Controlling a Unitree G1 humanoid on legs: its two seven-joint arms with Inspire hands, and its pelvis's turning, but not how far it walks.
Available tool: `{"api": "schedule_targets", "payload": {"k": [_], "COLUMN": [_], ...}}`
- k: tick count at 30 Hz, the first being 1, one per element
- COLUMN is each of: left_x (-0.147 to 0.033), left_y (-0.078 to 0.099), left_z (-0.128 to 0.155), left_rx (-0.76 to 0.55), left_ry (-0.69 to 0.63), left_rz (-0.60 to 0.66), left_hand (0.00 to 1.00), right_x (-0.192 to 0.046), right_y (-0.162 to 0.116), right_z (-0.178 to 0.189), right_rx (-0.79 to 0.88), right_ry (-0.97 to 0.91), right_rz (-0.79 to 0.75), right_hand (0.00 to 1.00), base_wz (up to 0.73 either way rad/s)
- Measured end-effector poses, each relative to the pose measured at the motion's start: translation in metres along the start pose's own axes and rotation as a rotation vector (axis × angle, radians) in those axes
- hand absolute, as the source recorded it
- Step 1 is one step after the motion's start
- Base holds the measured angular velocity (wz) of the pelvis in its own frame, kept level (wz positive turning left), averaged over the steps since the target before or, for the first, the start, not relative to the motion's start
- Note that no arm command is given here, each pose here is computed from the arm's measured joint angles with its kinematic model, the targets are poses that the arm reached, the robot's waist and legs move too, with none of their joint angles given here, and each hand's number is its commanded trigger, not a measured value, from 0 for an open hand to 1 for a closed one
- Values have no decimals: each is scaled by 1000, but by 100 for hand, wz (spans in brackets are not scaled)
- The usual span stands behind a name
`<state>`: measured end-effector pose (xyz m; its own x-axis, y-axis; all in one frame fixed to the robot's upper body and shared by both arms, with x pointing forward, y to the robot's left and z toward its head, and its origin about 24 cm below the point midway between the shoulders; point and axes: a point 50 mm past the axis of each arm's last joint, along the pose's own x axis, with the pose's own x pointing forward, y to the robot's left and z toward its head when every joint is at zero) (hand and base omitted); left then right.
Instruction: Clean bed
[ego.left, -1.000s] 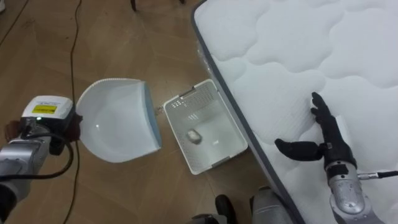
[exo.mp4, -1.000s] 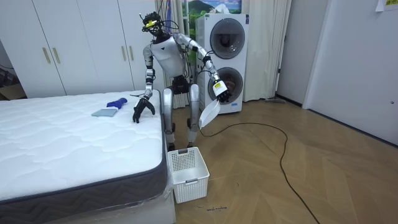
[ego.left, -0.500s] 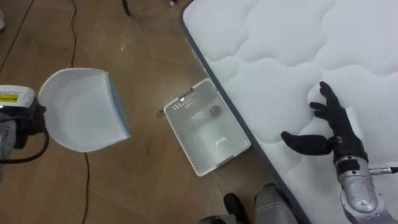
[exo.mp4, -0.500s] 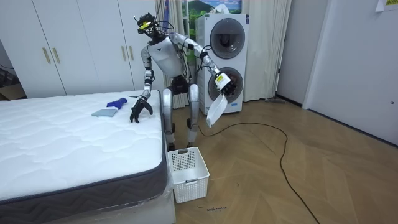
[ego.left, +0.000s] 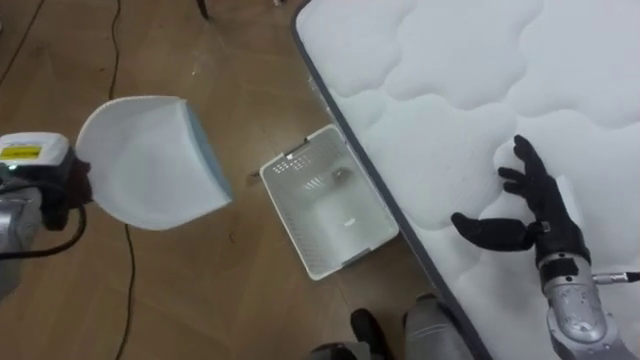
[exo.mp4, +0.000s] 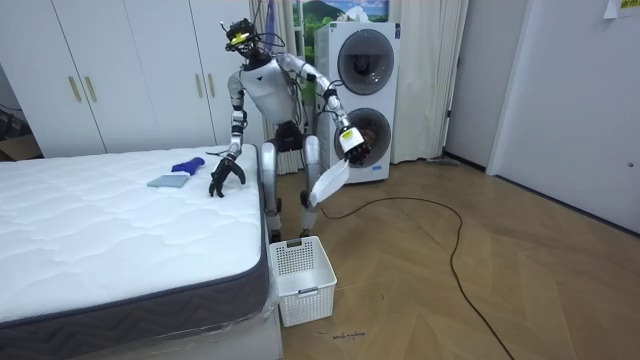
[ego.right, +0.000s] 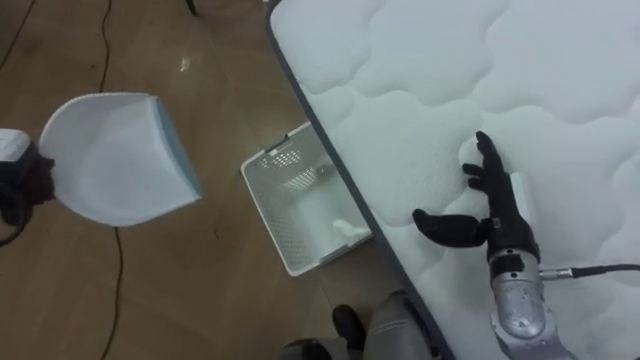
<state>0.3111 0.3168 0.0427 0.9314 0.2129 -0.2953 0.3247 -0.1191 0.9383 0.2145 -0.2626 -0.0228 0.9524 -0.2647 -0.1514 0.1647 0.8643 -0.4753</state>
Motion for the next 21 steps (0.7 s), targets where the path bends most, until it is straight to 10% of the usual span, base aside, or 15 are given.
{"api": "schedule_targets", "payload": {"k": [16, 21], "left_x": [-71, -87], "left_y": [-45, -57], "left_z": [49, 67], "left_rx": [-518, -683], "left_ry": [-166, -160], "left_rz": [356, 385], "left_hand": [100, 100], "right_x": [-78, -77], "right_y": [-6, 5], "right_z": [-83, -72], "right_rx": [-58, -3], "right_ry": [387, 344], "right_rz": [-64, -51], "right_hand": [0, 0], "base_wz": [-50, -135]}}
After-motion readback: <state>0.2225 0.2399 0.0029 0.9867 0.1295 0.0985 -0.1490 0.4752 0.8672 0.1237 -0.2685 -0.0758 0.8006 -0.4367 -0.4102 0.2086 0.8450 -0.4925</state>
